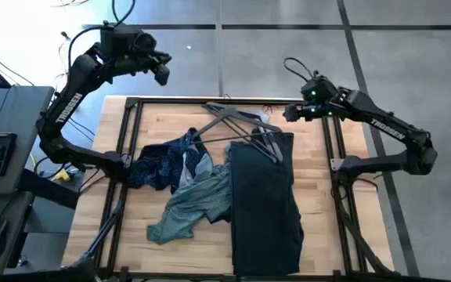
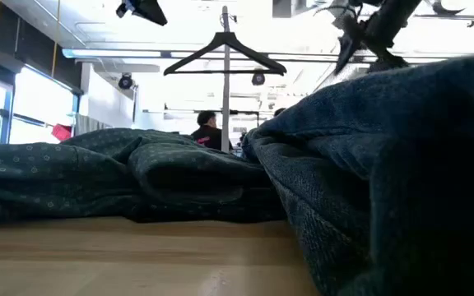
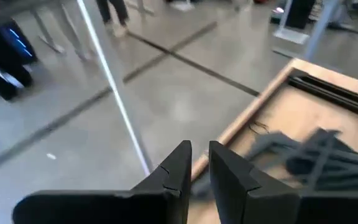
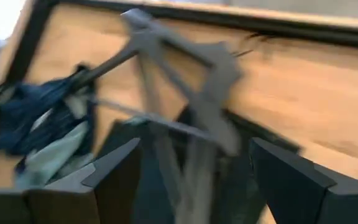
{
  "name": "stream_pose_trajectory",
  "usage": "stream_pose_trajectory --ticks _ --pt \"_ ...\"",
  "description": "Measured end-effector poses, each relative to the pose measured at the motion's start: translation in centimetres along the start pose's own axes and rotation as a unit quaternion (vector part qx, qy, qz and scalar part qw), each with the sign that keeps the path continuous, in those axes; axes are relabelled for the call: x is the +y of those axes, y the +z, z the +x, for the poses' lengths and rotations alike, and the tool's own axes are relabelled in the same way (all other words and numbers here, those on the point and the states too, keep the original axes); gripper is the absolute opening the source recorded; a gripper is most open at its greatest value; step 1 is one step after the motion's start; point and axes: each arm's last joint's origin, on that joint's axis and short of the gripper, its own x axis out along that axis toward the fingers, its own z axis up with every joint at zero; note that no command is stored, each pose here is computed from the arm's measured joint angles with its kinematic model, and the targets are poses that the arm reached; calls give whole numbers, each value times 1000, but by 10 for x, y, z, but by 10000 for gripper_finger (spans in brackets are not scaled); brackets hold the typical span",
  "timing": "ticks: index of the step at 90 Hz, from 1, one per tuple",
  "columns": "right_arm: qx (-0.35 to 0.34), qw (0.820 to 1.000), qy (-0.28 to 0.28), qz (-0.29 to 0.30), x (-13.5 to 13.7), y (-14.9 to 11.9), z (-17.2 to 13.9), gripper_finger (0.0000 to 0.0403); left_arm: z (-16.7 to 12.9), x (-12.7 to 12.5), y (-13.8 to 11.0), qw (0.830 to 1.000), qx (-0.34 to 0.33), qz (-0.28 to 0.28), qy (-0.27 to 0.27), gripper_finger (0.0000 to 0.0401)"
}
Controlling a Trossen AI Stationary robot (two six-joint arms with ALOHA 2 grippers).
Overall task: Hang clothes
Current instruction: Insert the hanger into the blue polo shirt
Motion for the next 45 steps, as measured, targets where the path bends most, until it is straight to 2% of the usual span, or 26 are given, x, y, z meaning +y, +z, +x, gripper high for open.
stream_pose_trajectory --ticks 11,25,36,45 --pt "26 997 27 -72 16 -12 4 274 11 -20 -22 997 56 -18 -47 19" --pt "43 987 34 -154 28 -22 11 274 19 -62 -59 985 147 -37 -82 4" --pt "47 977 36 -203 35 -28 14 274 25 -88 -92 968 225 -81 -74 3" --pt "37 971 27 -236 40 -33 14 274 38 -99 -122 948 288 -123 -48 6"
